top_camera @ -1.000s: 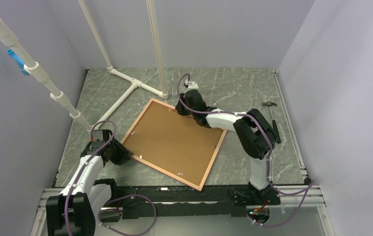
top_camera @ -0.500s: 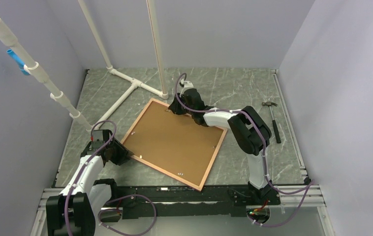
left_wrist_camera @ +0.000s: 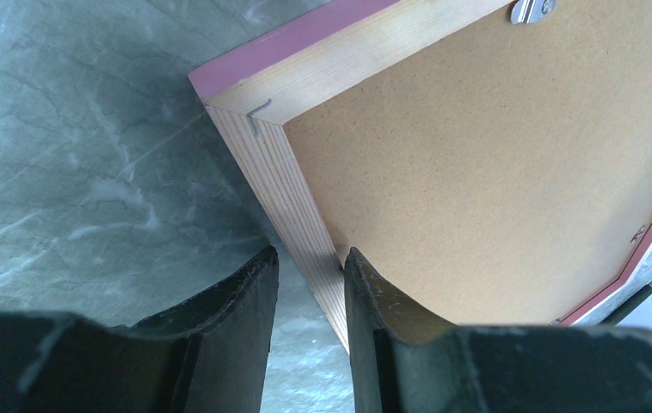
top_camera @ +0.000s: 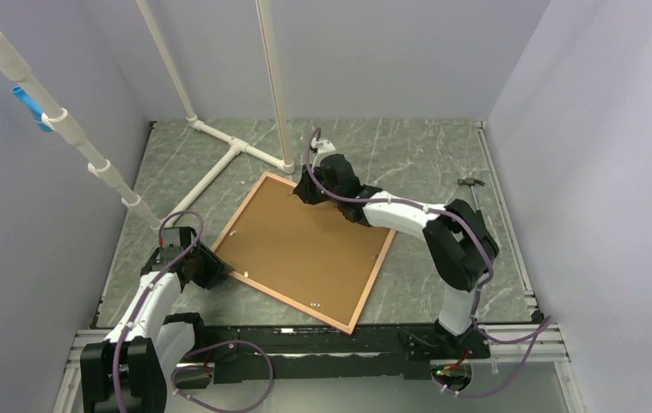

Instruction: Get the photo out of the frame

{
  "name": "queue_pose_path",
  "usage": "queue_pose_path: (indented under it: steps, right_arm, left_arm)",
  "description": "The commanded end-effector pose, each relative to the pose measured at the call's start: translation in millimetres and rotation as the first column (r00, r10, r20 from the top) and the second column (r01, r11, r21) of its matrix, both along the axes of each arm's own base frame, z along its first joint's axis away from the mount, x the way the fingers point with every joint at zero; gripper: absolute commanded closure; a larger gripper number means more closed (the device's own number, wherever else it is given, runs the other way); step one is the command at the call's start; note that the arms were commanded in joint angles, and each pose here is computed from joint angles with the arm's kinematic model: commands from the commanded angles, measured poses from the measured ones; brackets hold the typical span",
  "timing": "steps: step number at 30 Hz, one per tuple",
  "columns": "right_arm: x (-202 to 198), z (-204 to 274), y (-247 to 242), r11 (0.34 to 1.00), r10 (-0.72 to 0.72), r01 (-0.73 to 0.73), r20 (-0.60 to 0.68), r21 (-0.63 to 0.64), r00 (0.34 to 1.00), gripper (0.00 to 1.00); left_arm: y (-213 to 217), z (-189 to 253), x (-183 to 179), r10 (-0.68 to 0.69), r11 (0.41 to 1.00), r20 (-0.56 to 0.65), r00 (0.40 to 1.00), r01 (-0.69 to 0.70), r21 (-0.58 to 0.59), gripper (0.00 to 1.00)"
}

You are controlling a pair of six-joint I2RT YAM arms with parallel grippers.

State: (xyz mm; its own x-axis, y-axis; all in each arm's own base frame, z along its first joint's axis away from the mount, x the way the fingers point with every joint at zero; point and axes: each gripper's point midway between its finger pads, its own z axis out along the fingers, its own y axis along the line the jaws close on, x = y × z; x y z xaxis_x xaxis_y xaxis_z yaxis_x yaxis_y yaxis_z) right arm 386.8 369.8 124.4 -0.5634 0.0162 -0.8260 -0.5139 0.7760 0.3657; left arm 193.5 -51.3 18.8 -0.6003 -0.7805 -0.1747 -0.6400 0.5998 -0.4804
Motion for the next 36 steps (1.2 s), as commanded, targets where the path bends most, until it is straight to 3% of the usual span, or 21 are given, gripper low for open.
queue_pose_path:
  steps: [1,3,7,11,15,19,21,28,36]
  right_arm:
    - [-69,6,31,0.985,0.172,-0.171,0.025,-0.035,0.985,1.00]
    - [-101,3,46,0.970,0.236,-0.234,0.035,-0.059,0.971,1.00]
    - [-151,5,70,0.938,0.346,-0.345,0.020,-0.023,0.938,1.00]
    - [-180,7,87,0.912,0.409,-0.408,0.039,-0.032,0.912,1.00]
    - [-197,1,97,0.897,0.441,-0.438,0.043,-0.064,0.897,1.00]
    - [-204,-9,99,0.892,0.446,-0.440,0.042,-0.099,0.894,1.00]
    - [-208,-14,99,0.889,0.450,-0.444,0.040,-0.110,0.892,1.00]
    - [-216,-30,109,0.877,0.470,-0.464,0.019,-0.125,0.883,1.00]
    - [-210,-37,121,0.908,0.405,-0.394,0.059,-0.138,0.912,1.00]
  left_arm:
    - [3,-17,-17,-0.016,1.000,-0.063,0.998,0.018,0.026,0.60]
    - [2,-16,-17,-0.024,0.999,-0.059,0.998,0.025,0.021,0.58]
    - [1,-16,-18,-0.011,1.000,-0.061,0.998,0.012,0.012,0.43]
    - [6,-18,-19,0.017,0.999,-0.085,0.996,-0.015,0.032,0.43]
    - [8,-23,-19,0.016,0.999,-0.118,0.993,-0.011,0.044,0.50]
    - [7,-27,-22,0.007,0.999,-0.128,0.992,-0.002,0.040,0.75]
    - [6,-28,-23,0.009,0.999,-0.122,0.992,-0.005,0.035,0.82]
    - [6,-28,-27,0.016,0.999,-0.121,0.993,-0.011,0.036,0.89]
    - [2,-28,-28,0.013,1.000,-0.118,0.993,-0.011,0.018,1.00]
